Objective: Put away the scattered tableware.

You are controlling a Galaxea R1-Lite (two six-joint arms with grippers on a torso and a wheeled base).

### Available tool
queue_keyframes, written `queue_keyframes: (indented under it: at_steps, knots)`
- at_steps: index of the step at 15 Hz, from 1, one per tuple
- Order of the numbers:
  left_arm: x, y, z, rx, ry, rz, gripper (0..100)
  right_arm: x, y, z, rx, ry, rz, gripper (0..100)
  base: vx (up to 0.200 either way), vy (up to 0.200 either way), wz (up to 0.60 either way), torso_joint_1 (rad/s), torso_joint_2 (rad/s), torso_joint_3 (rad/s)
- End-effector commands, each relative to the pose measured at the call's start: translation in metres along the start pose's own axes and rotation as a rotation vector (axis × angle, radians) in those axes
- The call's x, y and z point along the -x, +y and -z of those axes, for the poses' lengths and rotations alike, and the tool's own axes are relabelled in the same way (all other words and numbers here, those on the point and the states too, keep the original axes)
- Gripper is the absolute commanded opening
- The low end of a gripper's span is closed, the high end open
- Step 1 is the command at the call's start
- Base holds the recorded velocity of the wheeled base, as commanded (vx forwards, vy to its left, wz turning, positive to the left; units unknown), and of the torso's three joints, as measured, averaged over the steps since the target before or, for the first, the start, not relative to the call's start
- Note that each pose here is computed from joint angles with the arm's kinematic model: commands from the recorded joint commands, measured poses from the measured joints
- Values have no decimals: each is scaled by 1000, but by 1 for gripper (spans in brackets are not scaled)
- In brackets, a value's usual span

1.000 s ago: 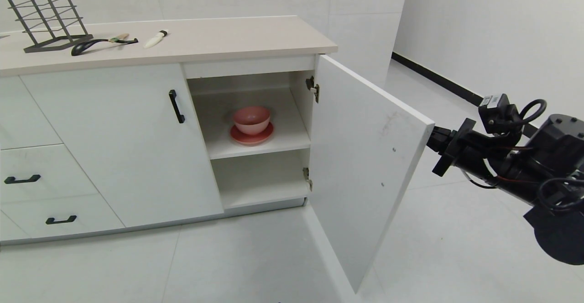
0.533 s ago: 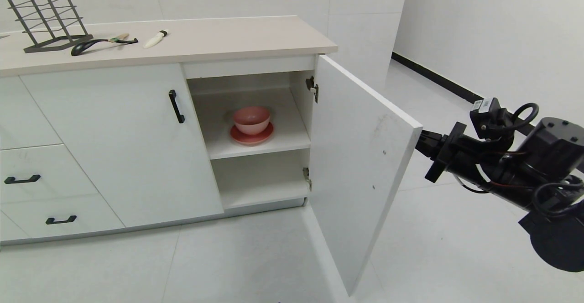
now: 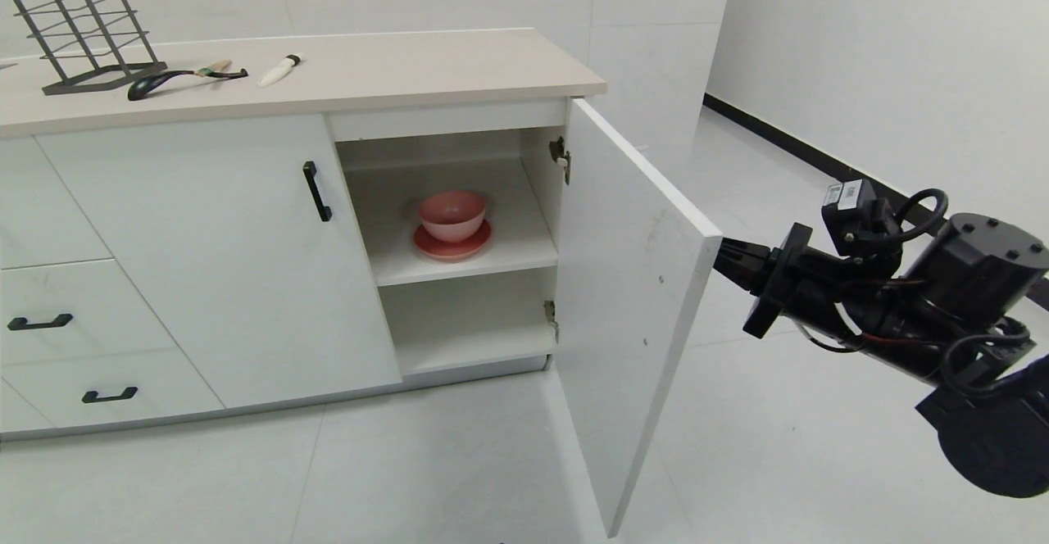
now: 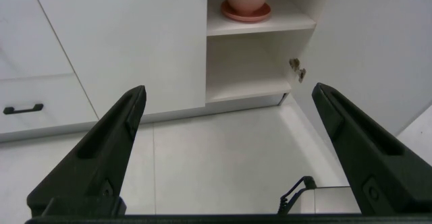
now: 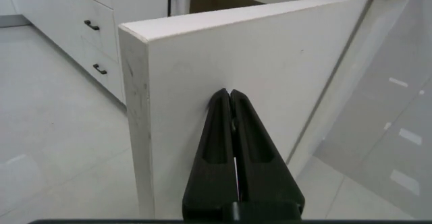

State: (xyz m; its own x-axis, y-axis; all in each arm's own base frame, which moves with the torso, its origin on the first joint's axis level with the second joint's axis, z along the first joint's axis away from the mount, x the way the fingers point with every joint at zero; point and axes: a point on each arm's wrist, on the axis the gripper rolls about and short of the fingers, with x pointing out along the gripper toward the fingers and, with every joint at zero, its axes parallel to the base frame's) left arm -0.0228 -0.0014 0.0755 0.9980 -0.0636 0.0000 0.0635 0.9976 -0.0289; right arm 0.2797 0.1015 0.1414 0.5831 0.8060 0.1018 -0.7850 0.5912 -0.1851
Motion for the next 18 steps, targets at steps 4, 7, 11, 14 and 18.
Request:
queue_keyframes:
  at_steps: [4, 7, 11, 14, 18]
  knots:
    - [0, 0, 0, 0, 2, -1, 100, -9, 5, 6, -13, 7, -30, 0, 0, 0, 0, 0, 0, 0]
    - [0, 0, 0, 0, 2, -1, 100, -19, 11, 7, -16, -2, -61, 0, 0, 0, 0, 0, 0, 0]
    - [0, 0, 0, 0, 2, -1, 100, -33, 14, 10, -13, -16, -91, 0, 0, 0, 0, 0, 0, 0]
    - [0, 0, 0, 0, 2, -1, 100, -42, 18, 11, -11, -27, -113, 0, 0, 0, 0, 0, 0, 0]
    - [0, 0, 0, 0, 2, -1, 100, -57, 25, 13, -10, -42, -150, 0, 0, 0, 0, 0, 0, 0]
